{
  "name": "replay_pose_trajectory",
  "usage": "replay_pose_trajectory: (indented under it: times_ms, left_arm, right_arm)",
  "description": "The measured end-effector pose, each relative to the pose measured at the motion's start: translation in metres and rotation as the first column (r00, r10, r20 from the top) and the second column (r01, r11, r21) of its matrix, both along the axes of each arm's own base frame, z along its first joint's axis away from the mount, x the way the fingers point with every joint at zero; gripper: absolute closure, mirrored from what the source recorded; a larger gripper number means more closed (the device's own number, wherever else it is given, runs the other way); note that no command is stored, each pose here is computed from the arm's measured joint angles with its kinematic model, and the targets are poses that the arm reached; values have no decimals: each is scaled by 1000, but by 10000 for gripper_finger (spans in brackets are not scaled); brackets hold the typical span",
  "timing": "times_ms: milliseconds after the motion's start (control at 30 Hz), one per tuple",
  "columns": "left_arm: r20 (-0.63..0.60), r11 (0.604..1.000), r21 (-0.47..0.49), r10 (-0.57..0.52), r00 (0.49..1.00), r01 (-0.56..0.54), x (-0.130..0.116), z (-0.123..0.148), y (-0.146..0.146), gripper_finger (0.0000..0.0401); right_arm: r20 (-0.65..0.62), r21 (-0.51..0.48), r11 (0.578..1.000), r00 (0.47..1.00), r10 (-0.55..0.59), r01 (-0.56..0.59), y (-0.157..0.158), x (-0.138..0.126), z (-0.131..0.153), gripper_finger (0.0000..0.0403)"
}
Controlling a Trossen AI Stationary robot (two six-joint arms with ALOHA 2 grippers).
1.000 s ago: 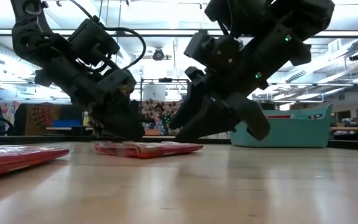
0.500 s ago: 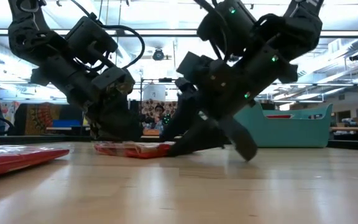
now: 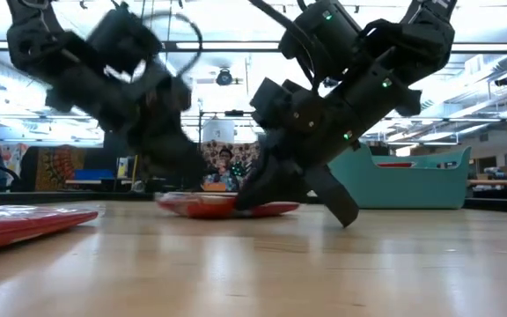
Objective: Sort popcorn bags into baskets
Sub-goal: Put the red popcorn bag into the green bin
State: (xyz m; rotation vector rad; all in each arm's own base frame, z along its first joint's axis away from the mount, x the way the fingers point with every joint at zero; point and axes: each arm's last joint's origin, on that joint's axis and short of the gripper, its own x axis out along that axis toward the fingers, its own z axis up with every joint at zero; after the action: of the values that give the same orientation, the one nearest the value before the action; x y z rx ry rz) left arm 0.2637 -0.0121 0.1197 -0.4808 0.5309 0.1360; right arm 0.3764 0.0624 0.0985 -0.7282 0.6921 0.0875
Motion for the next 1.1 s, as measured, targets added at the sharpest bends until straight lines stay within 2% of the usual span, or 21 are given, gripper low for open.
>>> replay_pose_trajectory:
  times_ms: [133,233,367,533,733,833,967,1033,1100]
  left_arm:
    - [125,995,93,-32,992,20,-3,30,1,275]
    - [219,984,179,-50,974,10,-10,56,2,275]
    - [361,965,262,-72,930,-27,-24,91,5,275]
    - [482,946,311,-80,872,-85,-40,120,7,275]
    - [473,945,319,-95,876,-69,-45,124,4,275]
    - [428,944,326,-107,898,-43,-45,118,2,275]
    - [399,941,332,-78,913,-64,-45,114,3,275]
    - [397,940,334,-70,915,-73,-45,114,3,275]
    - [387,940,335,-69,919,-71,-45,113,3,275]
  right_arm:
    - [-43,-90,993,996,-78,74,0,-9,9,387]
    - [-43,-122,986,992,-120,114,2,-15,25,391]
    - [-47,-127,985,991,-124,117,5,-23,44,396]
    - [6,-201,968,989,-149,147,8,-33,72,398]
    - [43,-260,943,978,-203,207,4,-47,101,398]
    - [47,-319,911,964,-262,263,0,-56,111,398]
    - [75,-360,870,940,-334,338,-12,-65,126,398]
    - [92,-387,836,918,-386,390,-21,-69,132,398]
    - [120,-423,783,885,-451,456,-31,-74,139,396]
